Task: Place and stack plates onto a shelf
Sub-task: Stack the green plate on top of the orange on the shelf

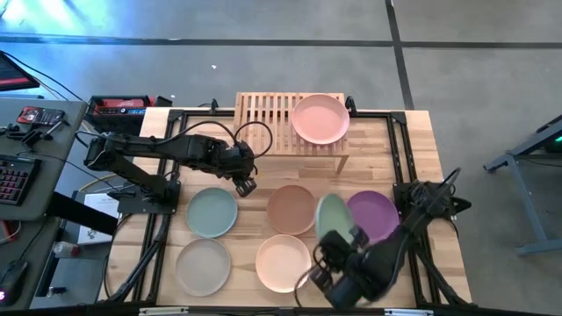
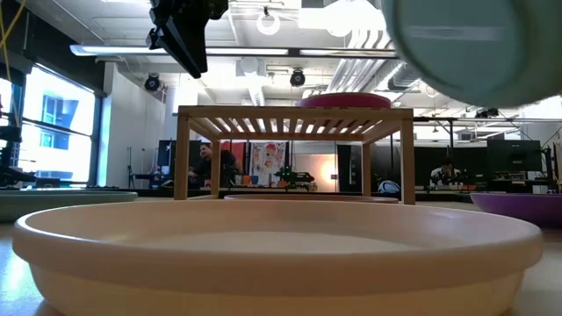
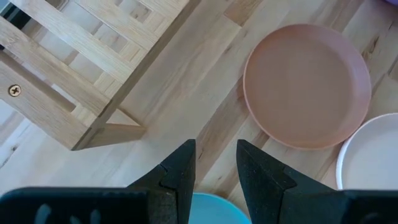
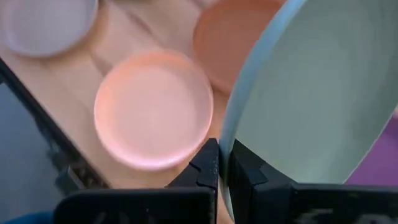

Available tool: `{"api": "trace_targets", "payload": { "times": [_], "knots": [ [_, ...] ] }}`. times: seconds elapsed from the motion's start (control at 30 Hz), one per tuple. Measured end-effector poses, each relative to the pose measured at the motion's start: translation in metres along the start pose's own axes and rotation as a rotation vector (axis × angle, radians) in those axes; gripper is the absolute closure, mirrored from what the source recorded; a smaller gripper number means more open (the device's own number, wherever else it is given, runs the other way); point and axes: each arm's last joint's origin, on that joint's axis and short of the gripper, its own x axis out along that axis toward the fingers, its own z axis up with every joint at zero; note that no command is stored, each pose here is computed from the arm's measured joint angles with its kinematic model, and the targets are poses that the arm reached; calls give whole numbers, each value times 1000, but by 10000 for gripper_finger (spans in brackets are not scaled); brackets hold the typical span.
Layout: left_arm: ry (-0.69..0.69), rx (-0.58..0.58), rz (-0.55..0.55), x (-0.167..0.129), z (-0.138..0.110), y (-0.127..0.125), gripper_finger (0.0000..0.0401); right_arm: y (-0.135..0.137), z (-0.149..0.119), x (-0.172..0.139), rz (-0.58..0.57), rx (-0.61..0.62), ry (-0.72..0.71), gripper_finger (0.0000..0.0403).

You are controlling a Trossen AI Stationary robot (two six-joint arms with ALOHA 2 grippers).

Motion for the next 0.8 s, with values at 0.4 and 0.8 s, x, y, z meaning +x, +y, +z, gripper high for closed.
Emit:
{"api": "trace_targets", "payload": {
  "times": [0.4, 0.8],
  "knots": [
    [0, 35, 0, 0, 0, 0, 295, -54, 102, -11, -50, -171, -159, 403],
    [-1, 35, 0, 0, 0, 0, 295, -120, 189, 12, -230, -377, -137, 403]
  ]
}}
